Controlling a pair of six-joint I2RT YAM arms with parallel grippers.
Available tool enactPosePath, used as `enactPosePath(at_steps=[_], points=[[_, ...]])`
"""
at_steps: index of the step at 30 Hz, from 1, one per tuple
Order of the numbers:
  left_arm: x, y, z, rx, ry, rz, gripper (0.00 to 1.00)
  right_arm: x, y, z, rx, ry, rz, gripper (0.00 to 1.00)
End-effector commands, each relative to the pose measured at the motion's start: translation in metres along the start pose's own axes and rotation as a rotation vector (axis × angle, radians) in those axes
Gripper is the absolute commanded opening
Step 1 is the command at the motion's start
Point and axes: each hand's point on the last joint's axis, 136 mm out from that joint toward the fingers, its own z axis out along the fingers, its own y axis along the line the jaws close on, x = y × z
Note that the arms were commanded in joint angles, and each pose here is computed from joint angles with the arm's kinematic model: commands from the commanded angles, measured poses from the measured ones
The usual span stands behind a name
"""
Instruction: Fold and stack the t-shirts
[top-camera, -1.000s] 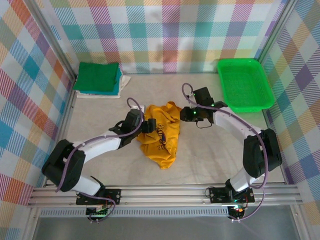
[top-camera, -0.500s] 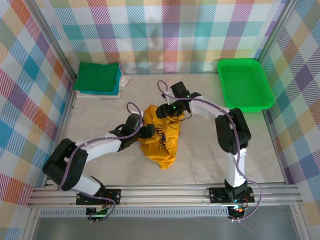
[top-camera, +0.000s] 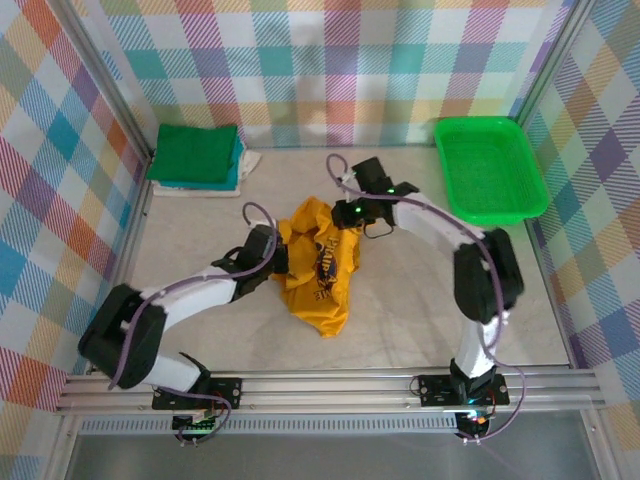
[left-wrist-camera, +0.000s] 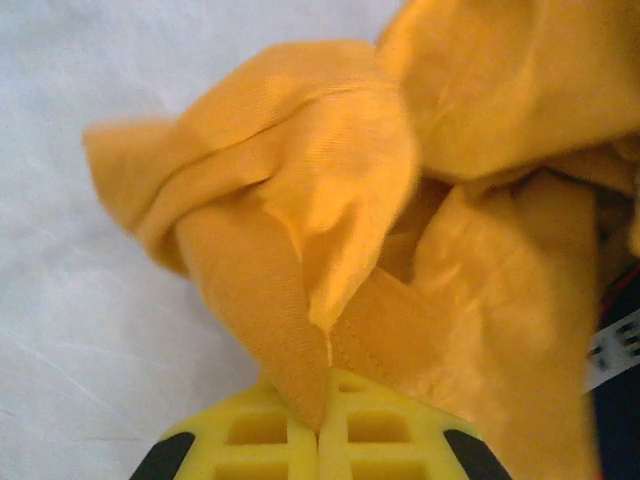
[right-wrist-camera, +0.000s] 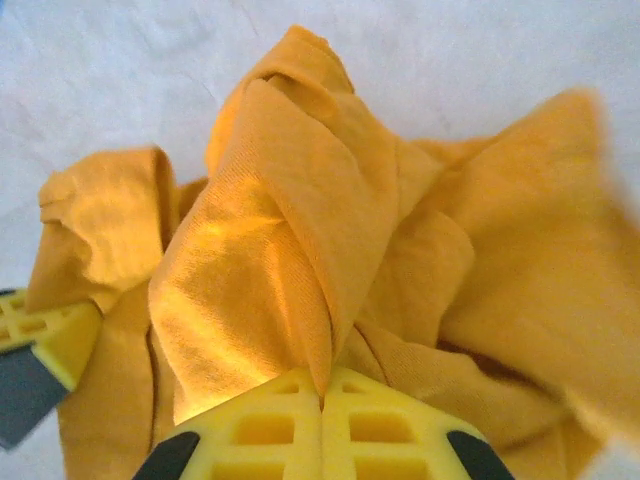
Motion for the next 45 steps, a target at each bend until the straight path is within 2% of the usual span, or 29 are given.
enactPosePath(at_steps=[1, 4, 8, 11, 13, 15, 16, 18, 21, 22, 24, 25, 28, 30, 31, 34, 35, 36, 38, 39, 42, 45], points=[[-0.047, -0.006, -0.038, 0.048, -0.131, 0.024, 0.0, -0.021, -0.004, -0.056, 0.054, -0.136, 0.015, 0.0], [-0.077, -0.005, -0.061, 0.044, -0.162, 0.051, 0.0, -0.022, -0.01, -0.085, 0.111, -0.179, 0.029, 0.0], [-0.097, 0.007, -0.075, -0.002, -0.173, 0.073, 0.0, -0.015, -0.037, -0.116, 0.227, -0.25, 0.118, 0.0], [-0.089, 0.005, -0.07, 0.025, -0.153, 0.087, 0.0, 0.003, -0.062, -0.116, 0.26, -0.242, 0.198, 0.04], [-0.079, 0.008, -0.063, 0.017, -0.125, 0.081, 0.0, 0.019, -0.081, -0.107, 0.288, -0.202, 0.248, 0.1], [-0.072, 0.018, -0.06, -0.026, -0.115, 0.077, 0.0, 0.032, -0.097, -0.102, 0.318, -0.17, 0.288, 0.12], [-0.072, 0.023, -0.061, -0.051, -0.118, 0.075, 0.0, 0.036, -0.101, -0.101, 0.323, -0.165, 0.297, 0.09], [-0.075, 0.032, -0.068, -0.086, -0.14, 0.067, 0.0, 0.037, -0.1, -0.104, 0.32, -0.176, 0.279, 0.07], [-0.085, 0.037, -0.082, -0.106, -0.196, 0.066, 0.0, 0.03, -0.089, -0.115, 0.285, -0.213, 0.232, 0.14], [-0.088, 0.04, -0.087, -0.114, -0.213, 0.072, 0.0, 0.028, -0.086, -0.119, 0.274, -0.226, 0.213, 0.13], [-0.091, 0.044, -0.093, -0.129, -0.231, 0.082, 0.0, 0.029, -0.087, -0.124, 0.291, -0.236, 0.209, 0.02], [-0.091, 0.047, -0.095, -0.145, -0.232, 0.081, 0.0, 0.032, -0.089, -0.125, 0.302, -0.229, 0.209, 0.0], [-0.09, 0.063, -0.105, -0.213, -0.243, 0.063, 0.0, 0.037, -0.089, -0.134, 0.323, -0.23, 0.207, 0.05], [-0.091, 0.069, -0.115, -0.223, -0.275, 0.05, 0.0, 0.035, -0.085, -0.146, 0.319, -0.273, 0.196, 0.16], [-0.092, 0.07, -0.119, -0.212, -0.289, 0.042, 0.0, 0.035, -0.081, -0.15, 0.307, -0.294, 0.189, 0.0], [-0.087, 0.075, -0.119, -0.204, -0.284, 0.011, 0.0, 0.039, -0.069, -0.143, 0.226, -0.282, 0.187, 0.0], [-0.083, 0.078, -0.116, -0.215, -0.268, 0.007, 0.0, 0.041, -0.063, -0.135, 0.175, -0.261, 0.182, 0.12], [-0.079, 0.083, -0.113, -0.235, -0.25, -0.003, 0.0, 0.045, -0.059, -0.125, 0.135, -0.228, 0.191, 0.17], [-0.065, 0.095, -0.105, -0.277, -0.191, -0.04, 0.0, 0.055, -0.07, -0.108, 0.154, -0.177, 0.249, 0.11], [-0.057, 0.102, -0.101, -0.299, -0.164, -0.074, 0.0, 0.059, -0.077, -0.102, 0.179, -0.158, 0.273, 0.13], [-0.034, 0.108, -0.087, -0.303, -0.102, -0.105, 0.0, 0.057, -0.095, -0.089, 0.245, -0.15, 0.304, 0.4], [-0.019, 0.115, -0.074, -0.32, -0.074, -0.137, 0.0, 0.041, -0.097, -0.056, 0.202, -0.077, 0.316, 0.48]])
